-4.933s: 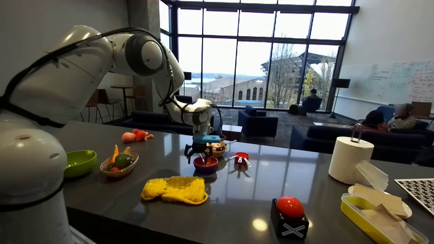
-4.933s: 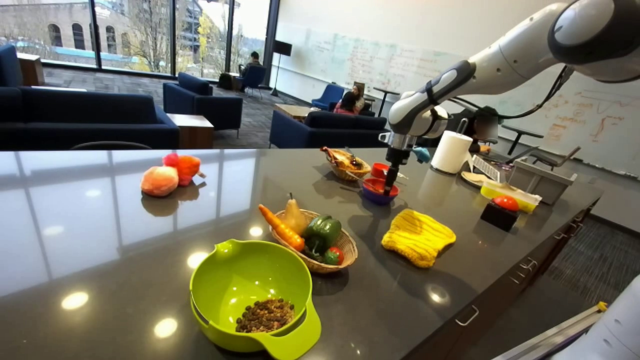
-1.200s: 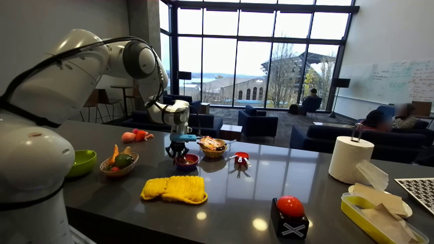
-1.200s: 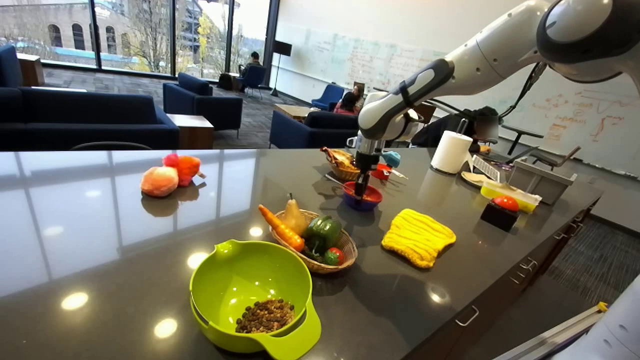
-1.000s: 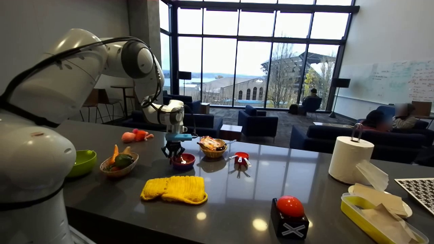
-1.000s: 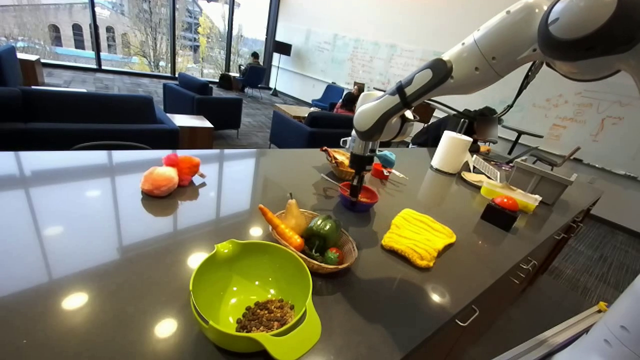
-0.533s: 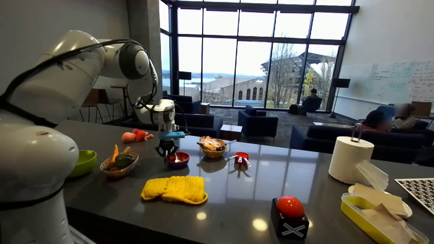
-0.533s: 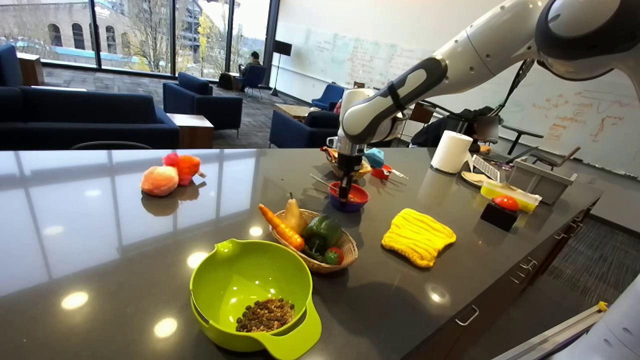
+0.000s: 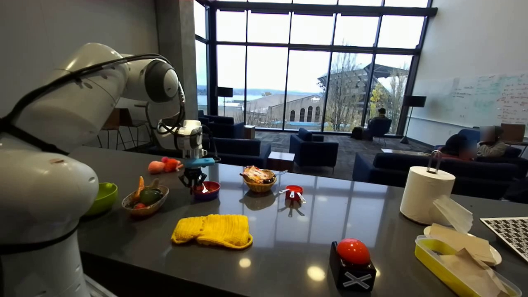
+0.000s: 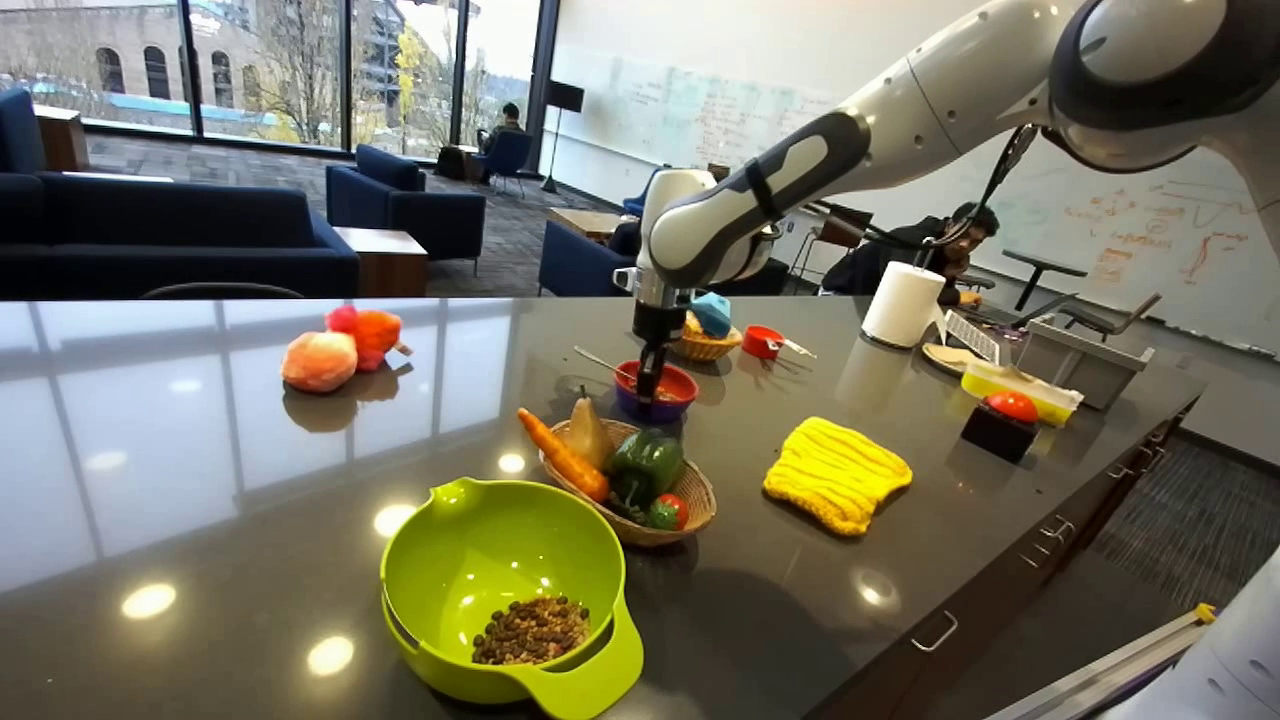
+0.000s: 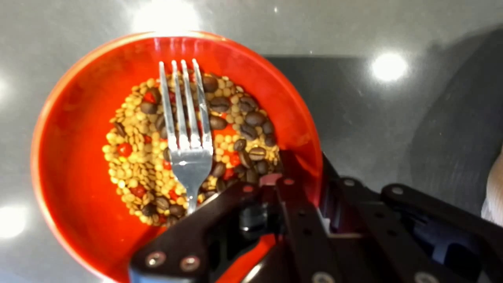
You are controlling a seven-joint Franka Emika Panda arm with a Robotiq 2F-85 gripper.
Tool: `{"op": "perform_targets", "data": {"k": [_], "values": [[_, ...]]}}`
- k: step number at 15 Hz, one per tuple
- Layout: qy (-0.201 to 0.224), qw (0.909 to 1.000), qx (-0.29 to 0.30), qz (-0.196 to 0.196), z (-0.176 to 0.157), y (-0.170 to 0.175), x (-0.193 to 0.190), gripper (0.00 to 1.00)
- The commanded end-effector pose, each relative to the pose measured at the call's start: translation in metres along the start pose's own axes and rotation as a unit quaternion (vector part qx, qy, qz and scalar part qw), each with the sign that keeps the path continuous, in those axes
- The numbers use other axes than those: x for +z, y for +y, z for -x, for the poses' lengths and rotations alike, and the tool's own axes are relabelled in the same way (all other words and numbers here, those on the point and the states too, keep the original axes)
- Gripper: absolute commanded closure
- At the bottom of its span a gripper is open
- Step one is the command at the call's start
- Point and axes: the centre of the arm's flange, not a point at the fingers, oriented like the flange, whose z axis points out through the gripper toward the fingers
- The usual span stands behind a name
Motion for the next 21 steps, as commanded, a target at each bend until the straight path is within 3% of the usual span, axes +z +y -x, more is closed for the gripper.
{"op": "perform_targets", "data": {"k": [1, 2, 3, 6, 14, 21], "values": [[0.009, 0.9999, -0.009, 0.007, -0.031, -0.011, 0.021, 0.96], [0.007, 0.9999, -0.008, 0.009, -0.026, -0.008, 0.018, 0.88], [0.007, 0.9999, -0.008, 0.01, -0.024, -0.007, 0.015, 0.6], [0.003, 0.9999, -0.001, 0.011, -0.015, -0.002, 0.007, 0.56], [0.005, 0.9992, 0.039, 0.011, 0.02, 0.016, -0.02, 0.03], [0.02, 0.998, 0.057, 0.022, 0.033, 0.002, -0.074, 0.0]]}}
